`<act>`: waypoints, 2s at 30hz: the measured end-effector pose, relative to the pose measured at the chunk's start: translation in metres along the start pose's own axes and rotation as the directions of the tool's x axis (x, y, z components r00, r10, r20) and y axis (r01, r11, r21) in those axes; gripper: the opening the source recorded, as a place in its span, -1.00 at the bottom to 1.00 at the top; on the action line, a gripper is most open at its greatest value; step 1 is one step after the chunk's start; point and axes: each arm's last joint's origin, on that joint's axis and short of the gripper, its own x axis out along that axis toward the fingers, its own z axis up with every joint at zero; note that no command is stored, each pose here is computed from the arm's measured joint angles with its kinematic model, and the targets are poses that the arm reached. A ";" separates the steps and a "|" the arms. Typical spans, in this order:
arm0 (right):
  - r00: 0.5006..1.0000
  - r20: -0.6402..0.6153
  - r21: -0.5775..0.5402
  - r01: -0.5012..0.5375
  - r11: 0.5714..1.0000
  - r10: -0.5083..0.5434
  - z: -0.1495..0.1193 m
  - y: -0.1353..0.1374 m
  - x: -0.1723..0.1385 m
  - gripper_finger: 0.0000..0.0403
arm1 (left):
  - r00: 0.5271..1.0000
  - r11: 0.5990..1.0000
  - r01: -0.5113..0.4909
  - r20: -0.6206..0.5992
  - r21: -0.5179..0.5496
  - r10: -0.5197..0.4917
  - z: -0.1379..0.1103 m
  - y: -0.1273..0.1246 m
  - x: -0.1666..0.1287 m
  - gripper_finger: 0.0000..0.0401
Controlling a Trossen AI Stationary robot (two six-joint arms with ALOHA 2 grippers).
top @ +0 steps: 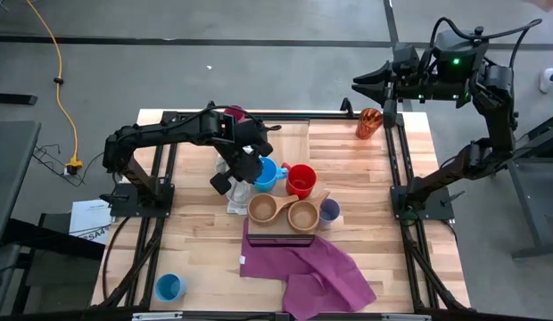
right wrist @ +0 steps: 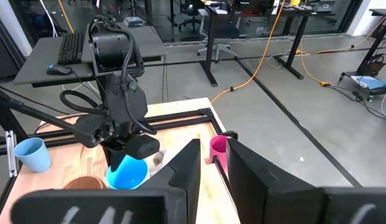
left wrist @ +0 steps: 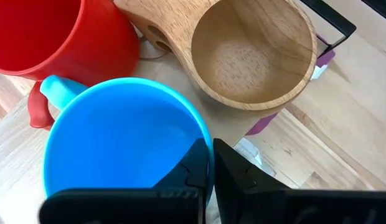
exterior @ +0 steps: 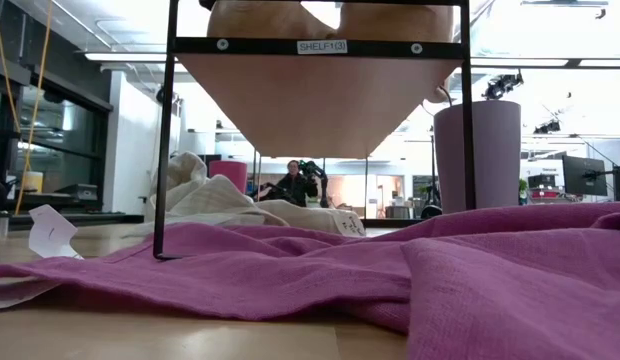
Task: Stack small to large cups/mugs on shelf
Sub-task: Put the blue mug on the shelf
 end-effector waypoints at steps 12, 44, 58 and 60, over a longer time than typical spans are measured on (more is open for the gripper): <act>1.000 -0.001 0.000 0.000 1.000 0.000 0.000 0.000 0.000 -0.66 | 1.000 1.000 -0.006 -0.007 -0.003 0.006 0.000 0.000 0.000 -0.97; 1.000 0.000 0.000 0.000 1.000 0.000 0.000 0.000 0.000 -0.66 | 1.000 1.000 -0.007 -0.007 0.000 0.007 0.000 0.000 0.000 -0.96; 1.000 -0.001 -0.001 -0.001 1.000 0.001 0.000 0.000 0.000 -0.66 | 1.000 1.000 -0.019 -0.005 0.003 0.019 0.000 0.001 0.000 -0.96; 1.000 -0.001 -0.002 -0.001 1.000 0.001 0.000 0.000 0.000 -0.66 | 1.000 1.000 -0.017 -0.006 0.001 0.017 0.000 0.001 0.000 -0.96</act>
